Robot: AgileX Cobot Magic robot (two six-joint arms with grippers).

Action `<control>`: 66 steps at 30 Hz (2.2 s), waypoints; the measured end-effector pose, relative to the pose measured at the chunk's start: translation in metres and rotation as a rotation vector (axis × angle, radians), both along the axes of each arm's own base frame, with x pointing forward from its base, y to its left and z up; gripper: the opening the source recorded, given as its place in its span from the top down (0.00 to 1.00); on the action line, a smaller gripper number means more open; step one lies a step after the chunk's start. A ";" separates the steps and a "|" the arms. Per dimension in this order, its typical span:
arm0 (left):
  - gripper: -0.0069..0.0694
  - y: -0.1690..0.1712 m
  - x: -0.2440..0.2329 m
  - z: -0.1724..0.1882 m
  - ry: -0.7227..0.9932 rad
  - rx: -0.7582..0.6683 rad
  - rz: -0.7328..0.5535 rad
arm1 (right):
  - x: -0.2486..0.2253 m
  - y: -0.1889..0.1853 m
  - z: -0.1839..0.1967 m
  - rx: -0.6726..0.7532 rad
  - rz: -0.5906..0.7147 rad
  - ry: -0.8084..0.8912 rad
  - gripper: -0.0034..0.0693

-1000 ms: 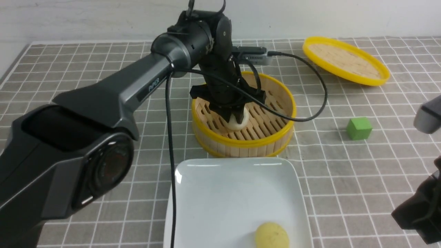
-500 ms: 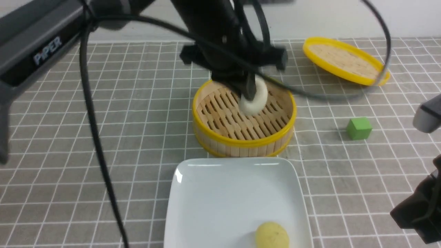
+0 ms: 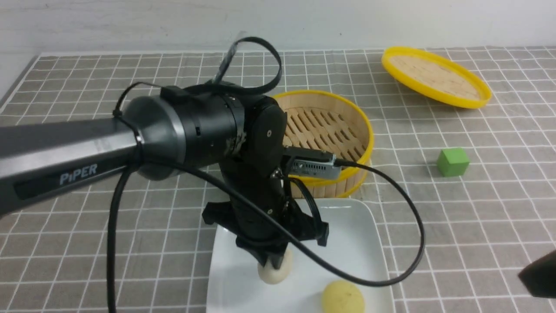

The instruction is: Put the steamed buns into the plate on the grey tablecloth.

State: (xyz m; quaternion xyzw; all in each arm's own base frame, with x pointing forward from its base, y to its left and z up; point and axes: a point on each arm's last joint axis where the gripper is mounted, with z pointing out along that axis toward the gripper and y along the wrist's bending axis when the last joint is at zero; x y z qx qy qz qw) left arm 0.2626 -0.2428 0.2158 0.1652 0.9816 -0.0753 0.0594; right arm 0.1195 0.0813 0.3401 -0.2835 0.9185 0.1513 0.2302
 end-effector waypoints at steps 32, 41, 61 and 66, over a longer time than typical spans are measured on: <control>0.51 0.000 0.006 0.056 -0.228 -0.109 -0.044 | -0.075 -0.062 -0.059 0.493 -0.377 -0.743 0.94; 0.84 0.001 0.006 0.056 -0.237 -0.104 -0.048 | -0.075 -0.062 -0.060 0.490 -0.376 -0.742 0.93; 0.91 0.026 -0.009 0.108 -0.396 -0.095 -0.076 | -0.067 -0.079 -0.165 0.252 -0.707 -0.700 0.90; 0.91 0.062 -0.038 0.153 -0.482 -0.049 -0.071 | -0.067 -0.079 -0.165 0.246 -0.707 -0.699 0.89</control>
